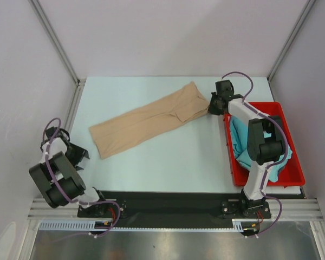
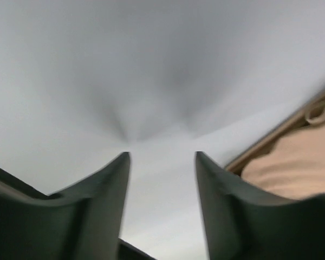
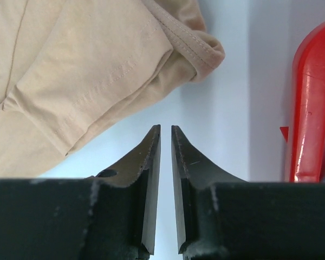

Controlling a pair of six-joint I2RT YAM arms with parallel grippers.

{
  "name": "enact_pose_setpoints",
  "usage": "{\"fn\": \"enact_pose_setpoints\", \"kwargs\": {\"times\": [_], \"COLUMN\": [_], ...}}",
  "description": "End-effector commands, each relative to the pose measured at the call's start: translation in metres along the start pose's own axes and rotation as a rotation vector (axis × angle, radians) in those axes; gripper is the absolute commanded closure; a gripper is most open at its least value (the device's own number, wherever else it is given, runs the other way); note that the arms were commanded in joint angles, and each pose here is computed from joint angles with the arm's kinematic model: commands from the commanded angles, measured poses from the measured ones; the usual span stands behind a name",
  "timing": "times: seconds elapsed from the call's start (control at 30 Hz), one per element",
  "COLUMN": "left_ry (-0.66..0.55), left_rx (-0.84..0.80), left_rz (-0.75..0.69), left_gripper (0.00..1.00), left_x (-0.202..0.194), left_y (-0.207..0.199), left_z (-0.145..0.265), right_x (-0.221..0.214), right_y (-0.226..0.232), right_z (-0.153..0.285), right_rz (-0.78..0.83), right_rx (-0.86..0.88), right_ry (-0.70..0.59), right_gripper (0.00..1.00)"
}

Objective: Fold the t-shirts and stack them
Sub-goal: Fold the tshirt

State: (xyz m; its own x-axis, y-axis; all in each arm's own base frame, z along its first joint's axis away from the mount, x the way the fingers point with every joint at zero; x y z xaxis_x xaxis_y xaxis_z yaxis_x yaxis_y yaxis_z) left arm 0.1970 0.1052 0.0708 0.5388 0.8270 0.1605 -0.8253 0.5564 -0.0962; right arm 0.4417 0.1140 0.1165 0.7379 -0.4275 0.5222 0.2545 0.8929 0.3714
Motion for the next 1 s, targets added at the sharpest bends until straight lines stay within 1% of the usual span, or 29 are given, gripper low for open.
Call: {"fn": "enact_pose_setpoints", "kwargs": {"times": [0.0, 0.03, 0.07, 0.13, 0.17, 0.27, 0.43, 0.53, 0.57, 0.63, 0.7, 0.77, 0.83, 0.97], "left_ry": [-0.069, -0.052, -0.021, 0.045, 0.060, 0.101, 0.109, 0.104, 0.072, 0.058, 0.027, 0.031, 0.044, 0.046], "left_rx": [-0.068, -0.103, -0.179, -0.202, -0.215, -0.222, -0.234, -0.216, -0.227, -0.199, -0.193, -0.182, -0.171, -0.205], "left_rz": [-0.033, -0.015, -0.024, 0.000, -0.016, -0.003, 0.012, 0.012, 0.011, 0.032, 0.055, 0.077, 0.089, 0.087], "left_gripper": [0.38, 0.37, 0.37, 0.36, 0.36, 0.35, 0.34, 0.43, 0.45, 0.46, 0.44, 0.41, 0.40, 0.37], "left_x": [-0.007, -0.012, -0.019, -0.031, -0.034, -0.038, -0.032, -0.031, -0.029, -0.031, -0.032, -0.035, -0.037, -0.037], "left_y": [-0.012, -0.018, -0.032, -0.038, -0.043, -0.046, -0.054, -0.052, -0.053, -0.048, -0.046, -0.045, -0.043, -0.048], "left_z": [0.019, 0.018, 0.018, 0.008, 0.005, -0.004, -0.008, -0.001, 0.007, 0.015, 0.024, 0.027, 0.026, 0.027], "right_x": [0.020, 0.020, 0.020, 0.018, 0.017, 0.014, 0.013, 0.011, 0.009, 0.010, 0.010, 0.010, 0.011, 0.014], "right_y": [0.018, 0.018, 0.018, 0.017, 0.017, 0.016, 0.015, 0.012, 0.010, 0.008, 0.006, 0.006, 0.006, 0.009], "right_z": [0.019, 0.020, 0.020, 0.019, 0.019, 0.018, 0.021, 0.023, 0.022, 0.023, 0.024, 0.024, 0.024, 0.024], "right_rz": [-0.013, -0.012, -0.011, -0.012, -0.014, -0.017, -0.011, -0.006, -0.009, -0.013, -0.014, -0.017, -0.018, -0.017], "right_rx": [0.070, 0.073, 0.074, 0.076, 0.074, 0.081, 0.093, 0.087, 0.084, 0.084, 0.083, 0.086, 0.090, 0.099], "right_ry": [-0.038, -0.038, -0.039, -0.034, -0.031, -0.028, -0.035, -0.036, -0.030, -0.035, -0.037, -0.037, -0.036, -0.039], "right_gripper": [0.81, 0.81, 0.81, 0.82, 0.81, 0.82, 0.83, 0.84, 0.84, 0.84, 0.84, 0.85, 0.85, 0.85]}}
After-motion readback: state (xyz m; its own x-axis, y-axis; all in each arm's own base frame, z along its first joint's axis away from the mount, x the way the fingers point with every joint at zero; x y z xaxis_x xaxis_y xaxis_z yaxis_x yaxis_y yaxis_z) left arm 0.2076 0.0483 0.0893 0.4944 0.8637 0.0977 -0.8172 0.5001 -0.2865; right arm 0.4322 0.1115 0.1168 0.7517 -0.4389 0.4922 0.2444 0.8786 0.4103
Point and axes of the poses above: each gripper's point midway between its finger pads, its own z axis back along the fingers, its own y axis along the line the jaws close on, x = y × z, the point moved 5 cm from there along z, back along the fingers, and after that the axes turned 10 degrees about -z, right-handed, at the moved point
